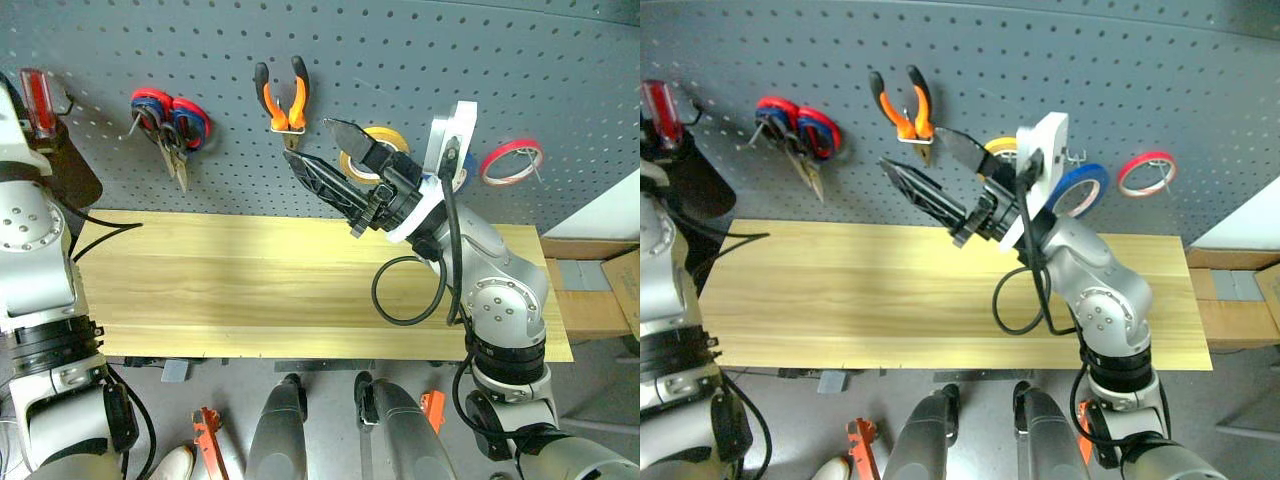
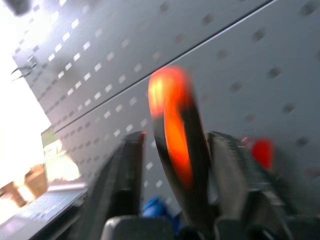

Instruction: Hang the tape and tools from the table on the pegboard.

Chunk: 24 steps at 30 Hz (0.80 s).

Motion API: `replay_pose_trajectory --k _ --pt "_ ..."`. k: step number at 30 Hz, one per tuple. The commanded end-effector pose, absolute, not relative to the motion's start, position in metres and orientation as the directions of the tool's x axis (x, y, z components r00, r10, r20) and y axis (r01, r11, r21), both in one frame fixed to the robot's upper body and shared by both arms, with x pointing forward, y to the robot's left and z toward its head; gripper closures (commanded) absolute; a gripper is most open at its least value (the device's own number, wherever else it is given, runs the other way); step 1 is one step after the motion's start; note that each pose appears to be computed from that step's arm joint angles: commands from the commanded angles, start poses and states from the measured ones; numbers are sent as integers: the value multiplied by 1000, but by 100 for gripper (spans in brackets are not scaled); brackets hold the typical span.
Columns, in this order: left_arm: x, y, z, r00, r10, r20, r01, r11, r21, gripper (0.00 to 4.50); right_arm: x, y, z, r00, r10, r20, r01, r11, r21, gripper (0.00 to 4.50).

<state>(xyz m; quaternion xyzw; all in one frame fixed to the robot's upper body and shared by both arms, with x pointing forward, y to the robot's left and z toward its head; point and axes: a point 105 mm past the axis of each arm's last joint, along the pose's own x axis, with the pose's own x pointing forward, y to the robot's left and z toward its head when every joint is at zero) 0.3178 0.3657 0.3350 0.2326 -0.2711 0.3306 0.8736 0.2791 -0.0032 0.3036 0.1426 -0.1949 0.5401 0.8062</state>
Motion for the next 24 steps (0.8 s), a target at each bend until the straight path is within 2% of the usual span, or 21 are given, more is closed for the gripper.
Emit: replay_pose_trajectory --k 1,3,4,12,14,17,20,24 --pt "298 364 353 573 451 685 -734 654 183 95 271 -4 311 307 810 500 -932 362 -14 0" --pt "297 365 354 570 455 684 -738 650 182 19 272 -4 311 306 811 498 -932 362 -16 0" --pt "296 365 354 569 457 683 -740 648 182 5 272 -3 311 306 812 498 -932 362 -17 0" --pt "294 345 362 578 414 703 -685 715 142 5 270 -6 310 298 822 486 -931 363 -44 0" --pt "294 321 374 594 323 736 -611 777 152 5 267 -11 309 289 836 466 -928 365 -79 0" --pt "295 285 377 634 190 750 -524 818 236 5 269 -23 290 337 871 357 -900 409 -149 0" --pt "298 255 361 698 110 707 -425 859 287 5 275 -38 273 433 855 285 -851 492 -182 0" --pt "308 222 299 848 105 520 -259 937 233 5 281 -55 255 558 799 224 -780 597 -186 0"
